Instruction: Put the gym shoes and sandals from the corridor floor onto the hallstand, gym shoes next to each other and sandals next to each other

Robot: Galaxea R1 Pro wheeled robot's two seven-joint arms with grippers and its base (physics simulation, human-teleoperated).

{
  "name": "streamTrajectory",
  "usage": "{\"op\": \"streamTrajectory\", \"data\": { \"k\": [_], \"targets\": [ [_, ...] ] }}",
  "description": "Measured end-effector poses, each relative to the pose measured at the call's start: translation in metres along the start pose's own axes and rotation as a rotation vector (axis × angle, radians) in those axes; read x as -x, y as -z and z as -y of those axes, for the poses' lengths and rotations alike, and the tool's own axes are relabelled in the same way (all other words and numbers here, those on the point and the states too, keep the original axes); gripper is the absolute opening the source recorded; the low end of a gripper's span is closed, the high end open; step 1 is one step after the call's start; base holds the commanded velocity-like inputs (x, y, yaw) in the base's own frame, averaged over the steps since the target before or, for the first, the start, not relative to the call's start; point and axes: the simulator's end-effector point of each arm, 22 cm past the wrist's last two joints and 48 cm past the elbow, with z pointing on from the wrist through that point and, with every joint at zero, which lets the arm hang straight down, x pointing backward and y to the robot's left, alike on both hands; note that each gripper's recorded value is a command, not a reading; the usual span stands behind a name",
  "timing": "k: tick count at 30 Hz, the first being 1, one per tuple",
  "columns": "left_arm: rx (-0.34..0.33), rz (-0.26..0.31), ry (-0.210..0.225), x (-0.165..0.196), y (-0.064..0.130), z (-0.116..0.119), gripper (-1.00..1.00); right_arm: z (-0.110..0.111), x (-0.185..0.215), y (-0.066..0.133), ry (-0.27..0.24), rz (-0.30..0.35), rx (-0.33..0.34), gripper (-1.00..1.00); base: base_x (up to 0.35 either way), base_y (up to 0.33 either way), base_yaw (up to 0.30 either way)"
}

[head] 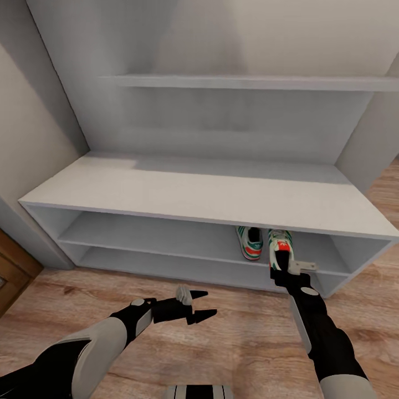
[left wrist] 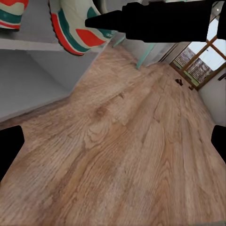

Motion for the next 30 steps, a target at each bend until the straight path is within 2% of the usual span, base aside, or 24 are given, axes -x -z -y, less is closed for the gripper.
{"op": "streamTrajectory", "data": {
  "k": [11, 18, 24, 30],
  "targets": [
    [0.0, -0.001, 0.0, -0.0003, -0.0001, 0.0002, 1.0, -0.0004, 0.0002, 0.0001, 0.001, 0.001, 0.001, -1.0, 0.104, -0.059, 0.0],
    [0.0, 0.0, 0.0, -0.0001, -0.0001, 0.0003, 1.0, -0.0004, 0.0001, 0.0001, 0.001, 0.0, 0.001, -1.0, 0.222, -0.003, 0.0],
    [0.0, 0.0, 0.001, -0.0002, -0.0001, 0.0001, 1.0, -0.0004, 0.0002, 0.0001, 0.001, 0.001, 0.001, -1.0, 0.046, 0.0, 0.0],
    [0.0, -0.001, 0.001, -0.0001, -0.0001, 0.0003, 1.0, -0.0004, 0.0007, 0.0004, 0.0, 0.002, 0.001, -1.0, 0.235, 0.0, 0.0]
  ]
}}
